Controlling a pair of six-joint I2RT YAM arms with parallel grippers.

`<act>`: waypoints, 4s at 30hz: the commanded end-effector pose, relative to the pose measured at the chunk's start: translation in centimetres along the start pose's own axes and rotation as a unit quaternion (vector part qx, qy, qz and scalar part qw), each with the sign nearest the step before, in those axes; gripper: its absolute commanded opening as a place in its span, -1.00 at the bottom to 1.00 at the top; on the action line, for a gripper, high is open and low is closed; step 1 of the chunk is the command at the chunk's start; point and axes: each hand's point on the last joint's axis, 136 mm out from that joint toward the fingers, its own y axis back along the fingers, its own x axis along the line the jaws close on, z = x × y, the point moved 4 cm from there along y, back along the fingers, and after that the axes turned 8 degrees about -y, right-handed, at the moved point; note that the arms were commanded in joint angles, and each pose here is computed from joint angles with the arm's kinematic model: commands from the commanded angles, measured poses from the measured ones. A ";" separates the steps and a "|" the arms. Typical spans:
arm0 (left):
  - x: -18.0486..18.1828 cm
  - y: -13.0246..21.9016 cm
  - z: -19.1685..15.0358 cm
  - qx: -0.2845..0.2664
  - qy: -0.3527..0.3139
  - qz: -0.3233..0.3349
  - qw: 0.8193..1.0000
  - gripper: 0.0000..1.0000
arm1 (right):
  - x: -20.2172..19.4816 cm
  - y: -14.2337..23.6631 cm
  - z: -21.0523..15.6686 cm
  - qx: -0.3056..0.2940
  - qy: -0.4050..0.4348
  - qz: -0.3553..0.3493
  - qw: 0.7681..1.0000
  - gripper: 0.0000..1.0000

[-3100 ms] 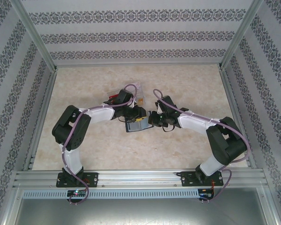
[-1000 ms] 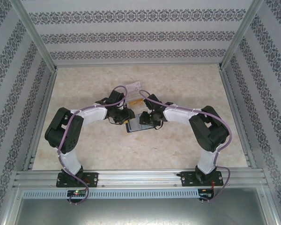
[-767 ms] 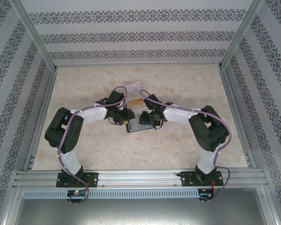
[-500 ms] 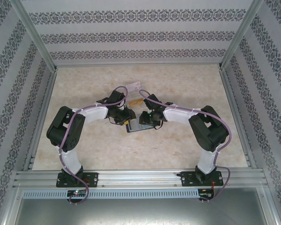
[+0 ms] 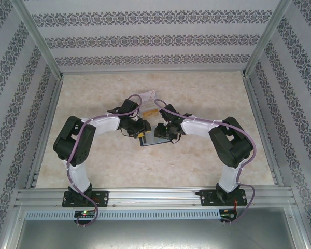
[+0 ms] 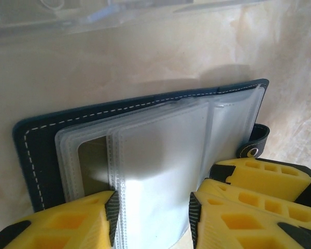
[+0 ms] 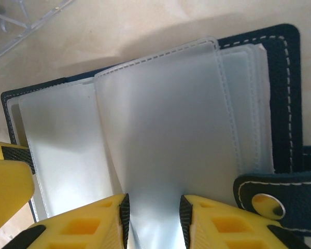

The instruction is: Take the credit cards out of the card holder

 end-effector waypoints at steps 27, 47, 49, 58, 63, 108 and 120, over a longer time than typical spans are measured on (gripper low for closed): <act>-1.8 -0.1 0.2 0.009 -0.027 -0.039 0.999 -0.44 | -5.4 -2.7 -2.5 0.038 0.005 -0.122 0.992 -0.31; -1.3 -0.2 -0.4 0.022 -0.025 -0.031 0.999 -0.47 | -6.2 -2.9 -2.4 0.041 -0.009 -0.134 0.990 -0.42; -1.5 -0.2 -0.3 0.023 -0.025 -0.035 0.999 -0.46 | -6.1 -2.8 -2.4 0.040 -0.009 -0.132 0.990 -0.42; -2.9 -1.1 -0.1 0.039 -0.023 -0.087 0.995 -0.42 | -5.1 -2.1 -2.0 0.039 -0.013 -0.087 0.995 -0.43; -3.5 -1.4 0.1 0.042 -0.027 -0.089 0.995 -0.42 | -3.6 -0.6 -1.3 0.024 -0.007 -0.027 0.999 -0.44; -3.0 2.8 0.4 -0.057 -0.039 0.024 0.997 -0.42 | 2.0 6.3 -0.2 -0.029 0.003 0.125 0.992 -0.07; -0.9 -0.1 -0.1 -0.016 -0.023 0.041 0.999 -0.54 | 0.9 2.6 1.0 0.001 -0.042 0.089 0.995 -0.41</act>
